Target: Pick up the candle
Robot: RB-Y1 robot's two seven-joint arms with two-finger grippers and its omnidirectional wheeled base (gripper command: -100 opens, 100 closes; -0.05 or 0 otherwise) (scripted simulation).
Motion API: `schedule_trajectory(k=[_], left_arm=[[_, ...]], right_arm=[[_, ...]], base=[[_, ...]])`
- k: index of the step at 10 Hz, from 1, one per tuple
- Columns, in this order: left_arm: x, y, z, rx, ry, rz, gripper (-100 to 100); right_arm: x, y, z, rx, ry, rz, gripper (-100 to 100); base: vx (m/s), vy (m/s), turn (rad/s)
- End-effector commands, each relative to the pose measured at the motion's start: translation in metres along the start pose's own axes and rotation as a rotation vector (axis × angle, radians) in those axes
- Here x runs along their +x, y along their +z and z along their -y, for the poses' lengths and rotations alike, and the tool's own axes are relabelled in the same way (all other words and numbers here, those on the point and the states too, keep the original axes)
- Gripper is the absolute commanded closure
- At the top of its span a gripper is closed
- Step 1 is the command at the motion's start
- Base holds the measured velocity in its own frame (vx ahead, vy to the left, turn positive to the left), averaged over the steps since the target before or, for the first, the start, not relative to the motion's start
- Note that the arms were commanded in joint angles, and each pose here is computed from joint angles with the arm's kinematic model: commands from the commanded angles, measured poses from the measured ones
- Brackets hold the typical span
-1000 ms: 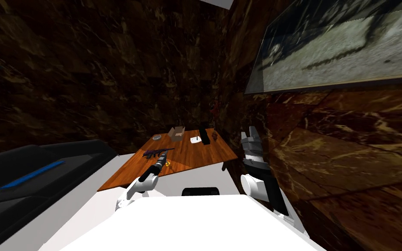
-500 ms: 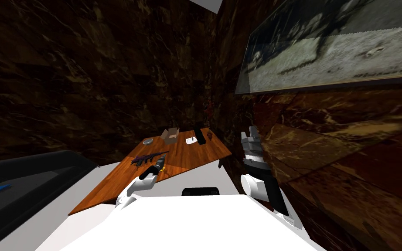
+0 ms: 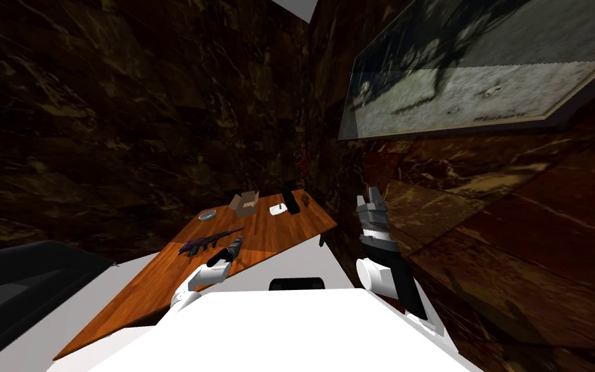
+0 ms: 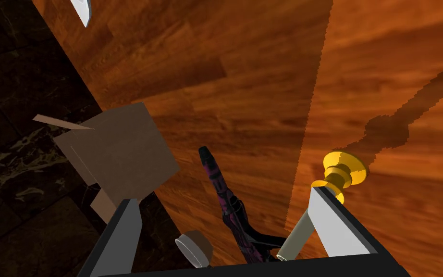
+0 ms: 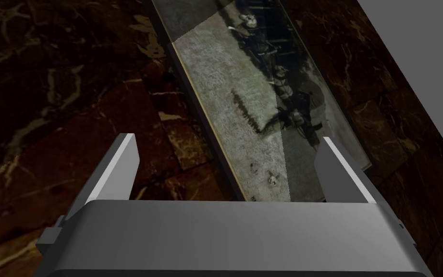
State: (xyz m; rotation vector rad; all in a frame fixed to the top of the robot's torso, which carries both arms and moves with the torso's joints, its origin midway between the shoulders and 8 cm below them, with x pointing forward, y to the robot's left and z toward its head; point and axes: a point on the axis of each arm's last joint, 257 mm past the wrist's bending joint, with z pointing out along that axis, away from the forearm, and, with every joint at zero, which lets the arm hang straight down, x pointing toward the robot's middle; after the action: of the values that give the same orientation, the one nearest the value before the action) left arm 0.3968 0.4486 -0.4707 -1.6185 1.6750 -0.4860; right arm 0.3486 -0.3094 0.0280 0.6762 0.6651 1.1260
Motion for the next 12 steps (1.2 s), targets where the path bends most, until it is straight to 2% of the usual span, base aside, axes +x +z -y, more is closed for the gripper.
schedule_trajectory(k=[1, 2, 3, 4, 5, 6, 8, 10, 12], left_arm=[[-0.011, 0.004, -0.021, -0.076, -0.002, 0.009, -100], [-0.012, 0.004, -0.027, -0.089, -0.003, 0.010, -100], [-0.018, 0.007, -0.043, -0.146, -0.004, 0.016, -100], [-0.019, 0.007, -0.050, -0.160, -0.006, 0.018, -100], [-0.024, 0.008, -0.064, -0.214, -0.007, 0.024, -100], [-0.026, 0.007, -0.072, -0.230, -0.009, 0.027, -100], [-0.038, 0.006, -0.098, -0.327, -0.012, 0.041, -100], [-0.040, 0.003, -0.113, -0.362, -0.015, 0.046, -100], [-0.055, -0.004, -0.142, -0.467, -0.017, 0.067, -100]], right_arm=[[0.000, 0.000, 0.000, 0.000, 0.000, 0.000, 0], [0.000, 0.000, 0.000, 0.000, 0.000, 0.000, 0], [0.000, 0.000, 0.000, 0.000, 0.000, 0.000, 0], [0.000, 0.000, 0.000, 0.000, 0.000, 0.000, 0], [0.000, 0.000, 0.000, 0.000, 0.000, 0.000, 0], [0.000, 0.000, 0.000, 0.000, 0.000, 0.000, 0], [0.000, 0.000, 0.000, 0.000, 0.000, 0.000, 0], [0.000, 0.000, 0.000, 0.000, 0.000, 0.000, 0], [0.000, 0.000, 0.000, 0.000, 0.000, 0.000, 0]], base=[[-0.014, 0.010, -0.244], [-0.005, 0.016, -0.145], [0.007, 0.013, -0.243], [0.009, 0.017, -0.139], [0.003, 0.014, -0.253], [-0.001, 0.015, -0.134], [-0.002, 0.020, -0.273], [-0.005, 0.018, -0.059], [-0.004, 0.016, -0.278]])
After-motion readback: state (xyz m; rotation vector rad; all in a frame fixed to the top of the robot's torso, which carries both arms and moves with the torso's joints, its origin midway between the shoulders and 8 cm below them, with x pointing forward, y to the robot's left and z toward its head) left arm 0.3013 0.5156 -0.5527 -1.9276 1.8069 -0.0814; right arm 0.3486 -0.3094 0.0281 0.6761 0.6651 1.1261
